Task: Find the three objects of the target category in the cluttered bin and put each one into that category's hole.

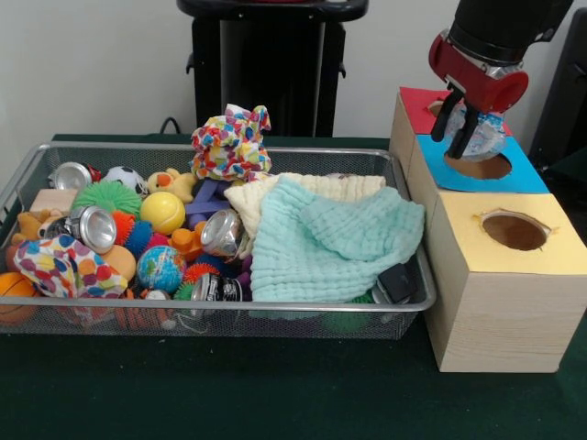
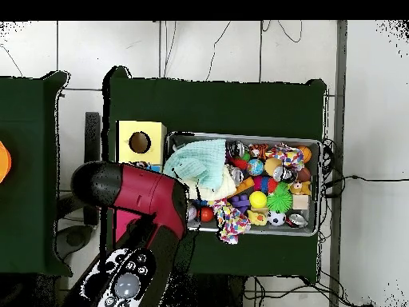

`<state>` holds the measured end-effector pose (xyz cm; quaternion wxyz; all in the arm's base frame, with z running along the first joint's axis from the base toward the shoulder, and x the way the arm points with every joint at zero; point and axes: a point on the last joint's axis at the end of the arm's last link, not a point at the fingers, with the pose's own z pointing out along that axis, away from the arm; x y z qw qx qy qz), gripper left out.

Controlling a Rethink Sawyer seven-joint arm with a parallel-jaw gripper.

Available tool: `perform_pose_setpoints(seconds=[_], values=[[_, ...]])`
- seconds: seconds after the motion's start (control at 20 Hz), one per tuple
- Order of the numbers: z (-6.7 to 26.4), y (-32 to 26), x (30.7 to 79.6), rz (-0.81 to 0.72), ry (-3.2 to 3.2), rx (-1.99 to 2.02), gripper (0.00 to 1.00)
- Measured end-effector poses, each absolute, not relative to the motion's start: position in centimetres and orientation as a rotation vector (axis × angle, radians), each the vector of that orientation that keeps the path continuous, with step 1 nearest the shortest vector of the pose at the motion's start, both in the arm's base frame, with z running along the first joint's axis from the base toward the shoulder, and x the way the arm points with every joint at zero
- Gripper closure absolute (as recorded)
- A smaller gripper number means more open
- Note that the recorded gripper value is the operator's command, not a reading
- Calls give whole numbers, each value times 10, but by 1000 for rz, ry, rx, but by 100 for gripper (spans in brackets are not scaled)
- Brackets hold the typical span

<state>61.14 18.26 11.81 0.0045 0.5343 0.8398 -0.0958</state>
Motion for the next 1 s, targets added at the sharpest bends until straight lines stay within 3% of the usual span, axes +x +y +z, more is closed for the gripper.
perform_pose_setpoints(seconds=[1.0], values=[[109, 193, 605, -319, 2651, 1652, 100]])
